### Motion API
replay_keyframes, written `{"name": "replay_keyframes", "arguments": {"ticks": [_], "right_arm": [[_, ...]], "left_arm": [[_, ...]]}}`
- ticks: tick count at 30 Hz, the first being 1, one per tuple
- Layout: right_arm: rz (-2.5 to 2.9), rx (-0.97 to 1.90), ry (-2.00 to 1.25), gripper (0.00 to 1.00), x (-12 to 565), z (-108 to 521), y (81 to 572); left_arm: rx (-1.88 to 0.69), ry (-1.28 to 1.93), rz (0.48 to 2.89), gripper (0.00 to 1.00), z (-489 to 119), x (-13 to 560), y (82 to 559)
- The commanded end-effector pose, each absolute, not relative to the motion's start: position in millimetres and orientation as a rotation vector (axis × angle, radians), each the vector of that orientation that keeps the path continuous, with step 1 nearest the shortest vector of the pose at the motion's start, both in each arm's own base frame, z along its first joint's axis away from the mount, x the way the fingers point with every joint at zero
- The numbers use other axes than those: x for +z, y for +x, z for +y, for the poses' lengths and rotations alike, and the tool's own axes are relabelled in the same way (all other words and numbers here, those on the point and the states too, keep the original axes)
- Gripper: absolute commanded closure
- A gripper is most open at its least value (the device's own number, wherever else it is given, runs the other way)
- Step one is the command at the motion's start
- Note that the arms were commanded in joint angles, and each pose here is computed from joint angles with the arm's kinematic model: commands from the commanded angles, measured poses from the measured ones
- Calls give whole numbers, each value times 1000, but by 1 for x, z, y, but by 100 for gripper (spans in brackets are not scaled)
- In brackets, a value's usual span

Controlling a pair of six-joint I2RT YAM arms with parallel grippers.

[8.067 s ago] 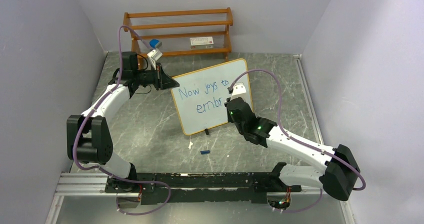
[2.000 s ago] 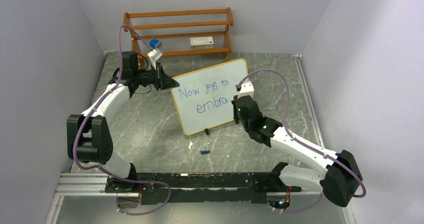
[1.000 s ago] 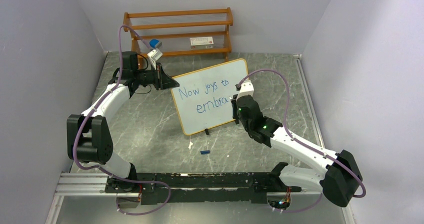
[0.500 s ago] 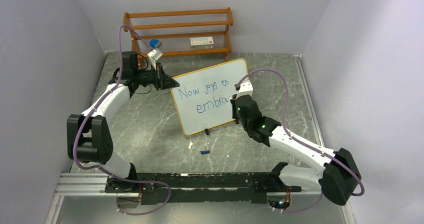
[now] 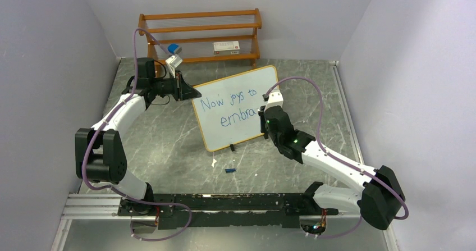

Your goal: Write a sentence on the whiteboard

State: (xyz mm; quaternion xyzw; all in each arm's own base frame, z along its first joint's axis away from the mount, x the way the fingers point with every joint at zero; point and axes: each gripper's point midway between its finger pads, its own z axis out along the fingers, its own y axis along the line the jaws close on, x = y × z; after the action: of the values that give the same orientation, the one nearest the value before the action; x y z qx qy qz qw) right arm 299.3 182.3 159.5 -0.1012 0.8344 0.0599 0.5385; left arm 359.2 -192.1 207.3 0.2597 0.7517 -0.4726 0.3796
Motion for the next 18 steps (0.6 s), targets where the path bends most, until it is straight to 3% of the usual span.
{"name": "replay_keyframes", "arguments": {"ticks": [1, 18], "right_arm": [[1996, 199, -258, 100, 162, 191, 299], [2049, 210, -269, 100, 149, 189, 289]], "left_arm": [[-981, 674, 2162, 95, -183, 123, 359], [-982, 671, 2166, 95, -183, 122, 359]]}}
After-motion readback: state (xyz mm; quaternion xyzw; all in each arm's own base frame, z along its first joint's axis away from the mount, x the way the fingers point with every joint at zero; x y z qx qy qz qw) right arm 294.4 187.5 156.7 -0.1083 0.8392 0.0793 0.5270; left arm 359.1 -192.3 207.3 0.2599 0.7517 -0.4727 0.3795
